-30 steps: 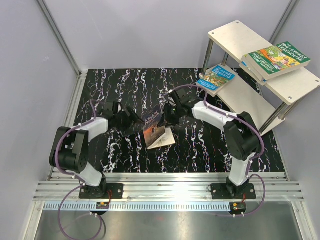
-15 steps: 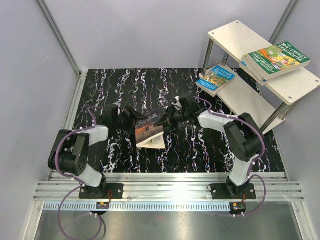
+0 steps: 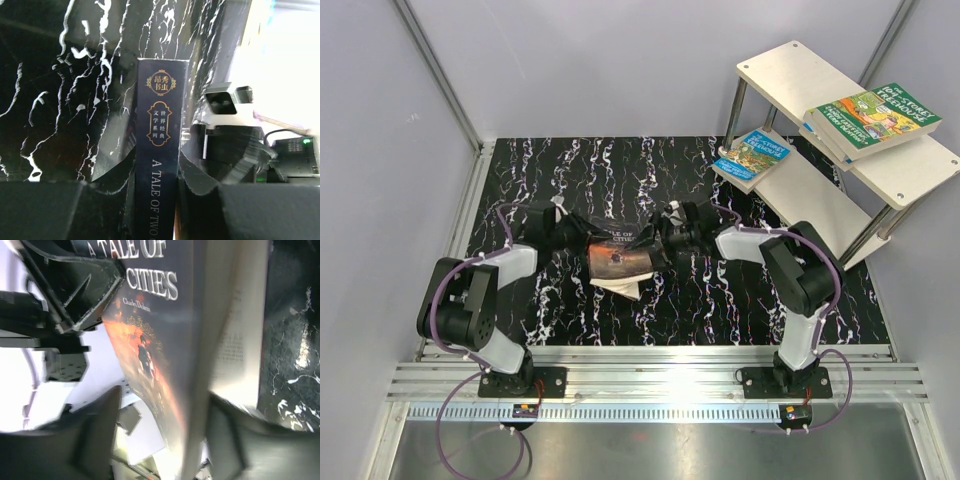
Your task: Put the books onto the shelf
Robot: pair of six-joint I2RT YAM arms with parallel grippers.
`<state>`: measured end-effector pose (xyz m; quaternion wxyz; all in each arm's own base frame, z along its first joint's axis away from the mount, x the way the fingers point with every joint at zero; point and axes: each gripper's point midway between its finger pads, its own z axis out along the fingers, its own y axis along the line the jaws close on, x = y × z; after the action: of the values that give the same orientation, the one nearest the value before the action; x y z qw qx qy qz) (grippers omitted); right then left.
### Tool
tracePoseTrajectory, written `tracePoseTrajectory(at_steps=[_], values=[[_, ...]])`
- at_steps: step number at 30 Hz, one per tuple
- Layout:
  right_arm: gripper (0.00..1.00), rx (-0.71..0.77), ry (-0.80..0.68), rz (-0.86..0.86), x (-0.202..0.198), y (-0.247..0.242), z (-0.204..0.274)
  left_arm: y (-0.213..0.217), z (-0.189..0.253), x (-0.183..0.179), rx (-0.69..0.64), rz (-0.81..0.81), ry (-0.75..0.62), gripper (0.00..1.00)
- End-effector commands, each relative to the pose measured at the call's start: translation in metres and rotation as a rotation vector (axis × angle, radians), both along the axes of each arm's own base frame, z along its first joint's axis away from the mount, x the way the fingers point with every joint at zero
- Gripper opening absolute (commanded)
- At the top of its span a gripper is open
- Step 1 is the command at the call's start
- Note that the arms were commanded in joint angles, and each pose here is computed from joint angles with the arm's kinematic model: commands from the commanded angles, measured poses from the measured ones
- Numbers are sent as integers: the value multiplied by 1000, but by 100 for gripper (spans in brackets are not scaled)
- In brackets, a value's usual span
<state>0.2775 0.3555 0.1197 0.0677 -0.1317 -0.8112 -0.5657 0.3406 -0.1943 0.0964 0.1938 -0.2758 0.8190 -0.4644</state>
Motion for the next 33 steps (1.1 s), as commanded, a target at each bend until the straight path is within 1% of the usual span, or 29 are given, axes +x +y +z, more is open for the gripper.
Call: tracePoseTrajectory(at_steps=[1, 2, 3, 4, 5, 6, 11, 14, 16, 17, 18, 19, 20, 21, 22, 23, 24, 25, 26, 28, 29, 30, 31, 32, 33], values=[[85, -25, -210, 126, -8, 7, 36, -14, 43, 5, 20, -99, -131, 0], [100, -71, -239, 127, -5, 5, 39, -14, 55, 11, 32, -104, -159, 0], [100, -177, -251, 139, -9, -6, 25, -14, 62, 10, 53, -117, -188, 0], [100, -213, -270, 144, -10, -11, 23, -12, 63, 9, 68, -120, -169, 0], [100, -254, -264, 149, -12, -17, 20, -13, 76, 12, 70, -124, -196, 0], [100, -282, -299, 147, -12, -22, 18, -14, 84, 11, 66, -129, -209, 0], [100, -294, -284, 145, -25, -33, 8, -17, 126, 10, 4, -126, -277, 0], [100, -295, -293, 133, -27, -36, 11, -18, 153, 7, -36, -111, -317, 0], [100, -276, -311, 125, -27, -35, 19, -20, 171, 3, -96, -97, -340, 0], [100, -229, -311, 119, -27, -31, 27, -21, 177, 2, -124, -89, -348, 0], [100, -185, -315, 114, -27, -28, 37, -21, 189, 3, -181, -66, -365, 0], [100, -151, -289, 112, -31, -28, 37, -20, 189, 0, -203, -53, -360, 0], [100, -37, -294, 91, -28, -21, 61, -19, 202, -3, -250, -33, -379, 0], [100, 33, -306, 75, -26, -19, 74, -19, 207, -5, -272, -28, -384, 0], [100, 78, -276, 64, -32, -21, 72, -18, 212, -7, -292, -18, -392, 0], [100, 196, -387, 48, -26, -17, 100, -17, 217, -11, -313, -9, -401, 0], [100, 261, -320, 29, -28, -18, 116, -16, 225, -13, -346, -5, -408, 0], [100, 313, -327, 24, -29, -18, 127, -16, 229, -15, -355, -3, -413, 0], [100, 416, -344, 17, -32, -19, 152, -15, 236, -18, -363, -2, -428, 0], [100, 512, -332, 3, -32, -21, 169, -14, 241, -22, -378, 3, -429, 0], [100, 621, -422, 12, -39, -26, 193, -13, 244, -24, -383, 7, -432, 0], [100, 670, -324, -25, -32, -27, 197, -12, 245, -28, -395, 12, -432, 0], [100, 717, -315, -33, -31, -30, 205, -11, 247, -28, -402, 23, -436, 0], [100, 737, -291, -39, -30, -31, 209, -10, 248, -30, -408, 27, -435, 0], [98, 743, -307, -38, -31, -32, 213, -9, 248, -33, -408, 30, -437, 0]])
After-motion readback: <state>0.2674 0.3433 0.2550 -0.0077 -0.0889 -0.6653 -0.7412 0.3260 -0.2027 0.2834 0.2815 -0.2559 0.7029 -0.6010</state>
